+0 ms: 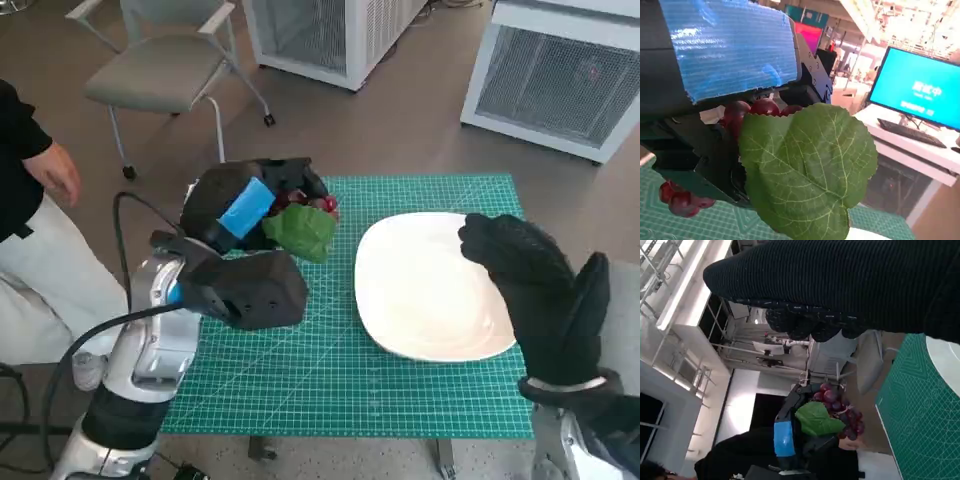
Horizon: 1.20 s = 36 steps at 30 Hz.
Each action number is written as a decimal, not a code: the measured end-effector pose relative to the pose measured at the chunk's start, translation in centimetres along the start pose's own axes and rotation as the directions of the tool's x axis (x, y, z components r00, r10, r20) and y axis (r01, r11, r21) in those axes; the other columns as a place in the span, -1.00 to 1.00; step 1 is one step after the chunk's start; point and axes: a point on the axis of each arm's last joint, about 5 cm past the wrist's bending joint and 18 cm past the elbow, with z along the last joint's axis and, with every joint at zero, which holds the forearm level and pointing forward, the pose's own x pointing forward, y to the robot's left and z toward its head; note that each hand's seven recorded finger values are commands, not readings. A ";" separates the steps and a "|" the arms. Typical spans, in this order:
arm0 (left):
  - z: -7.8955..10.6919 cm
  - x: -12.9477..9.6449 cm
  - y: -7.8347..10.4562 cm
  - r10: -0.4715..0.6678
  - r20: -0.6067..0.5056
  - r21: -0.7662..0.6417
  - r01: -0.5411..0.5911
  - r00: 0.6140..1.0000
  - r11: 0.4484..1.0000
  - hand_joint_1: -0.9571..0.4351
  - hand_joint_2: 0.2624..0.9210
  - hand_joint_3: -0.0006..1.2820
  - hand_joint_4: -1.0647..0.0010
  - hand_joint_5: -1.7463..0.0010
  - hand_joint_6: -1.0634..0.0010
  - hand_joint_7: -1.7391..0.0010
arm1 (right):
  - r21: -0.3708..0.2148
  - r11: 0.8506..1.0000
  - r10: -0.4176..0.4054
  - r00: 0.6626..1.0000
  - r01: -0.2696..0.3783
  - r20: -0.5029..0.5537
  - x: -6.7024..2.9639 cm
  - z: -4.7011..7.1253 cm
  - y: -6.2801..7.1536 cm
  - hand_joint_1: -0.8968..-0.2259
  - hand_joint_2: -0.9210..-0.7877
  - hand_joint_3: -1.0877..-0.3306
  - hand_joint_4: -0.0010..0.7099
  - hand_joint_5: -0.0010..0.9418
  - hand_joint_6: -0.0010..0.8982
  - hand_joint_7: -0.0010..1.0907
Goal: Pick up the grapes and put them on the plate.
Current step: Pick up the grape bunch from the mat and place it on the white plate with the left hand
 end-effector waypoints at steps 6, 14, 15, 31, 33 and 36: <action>1.9 1.3 -0.8 -0.032 0.053 -0.023 0.033 0.998 0.999 0.38 0.86 -0.99 -0.60 -0.23 -0.52 -0.01 | -0.007 1.000 -0.001 1.000 0.002 0.016 0.01 0.4 0.1 0.66 -1.00 0.27 0.21 0.75 -0.48 0.81; 5.8 3.2 -1.1 -0.078 0.170 -0.041 0.086 0.982 0.995 0.38 0.94 -0.98 -0.45 -0.27 -0.40 -0.16 | -0.017 1.000 -0.019 0.999 0.020 0.026 -0.35 0.8 -0.1 0.65 -1.00 0.27 0.23 0.73 -0.47 0.81; 6.3 3.3 -1.1 -0.083 0.184 -0.042 0.092 0.980 0.995 0.38 0.95 -0.98 -0.44 -0.26 -0.39 -0.18 | -0.019 1.000 -0.022 0.999 0.023 0.027 -0.40 0.9 -0.1 0.65 -1.00 0.27 0.23 0.73 -0.47 0.81; 9.0 5.0 -2.3 -0.186 0.308 -0.040 0.208 0.933 0.977 0.38 0.91 -0.93 -0.32 -0.52 -0.58 0.12 | -0.054 0.995 -0.082 0.996 0.084 0.039 -1.61 1.5 -0.4 0.65 -1.00 0.28 0.26 0.68 -0.46 0.81; 8.9 5.1 -2.7 -0.198 0.310 -0.046 0.223 0.930 0.974 0.38 0.91 -0.93 -0.32 -0.51 -0.59 0.13 | -0.063 0.993 -0.093 0.995 0.095 0.039 -1.76 1.6 -0.4 0.65 -1.00 0.28 0.26 0.68 -0.46 0.80; 8.7 5.3 -3.3 -0.216 0.311 -0.055 0.245 0.926 0.968 0.38 0.90 -0.93 -0.32 -0.52 -0.60 0.14 | -0.076 0.991 -0.107 0.994 0.109 0.038 -1.95 1.7 -0.4 0.66 -1.00 0.28 0.27 0.66 -0.44 0.80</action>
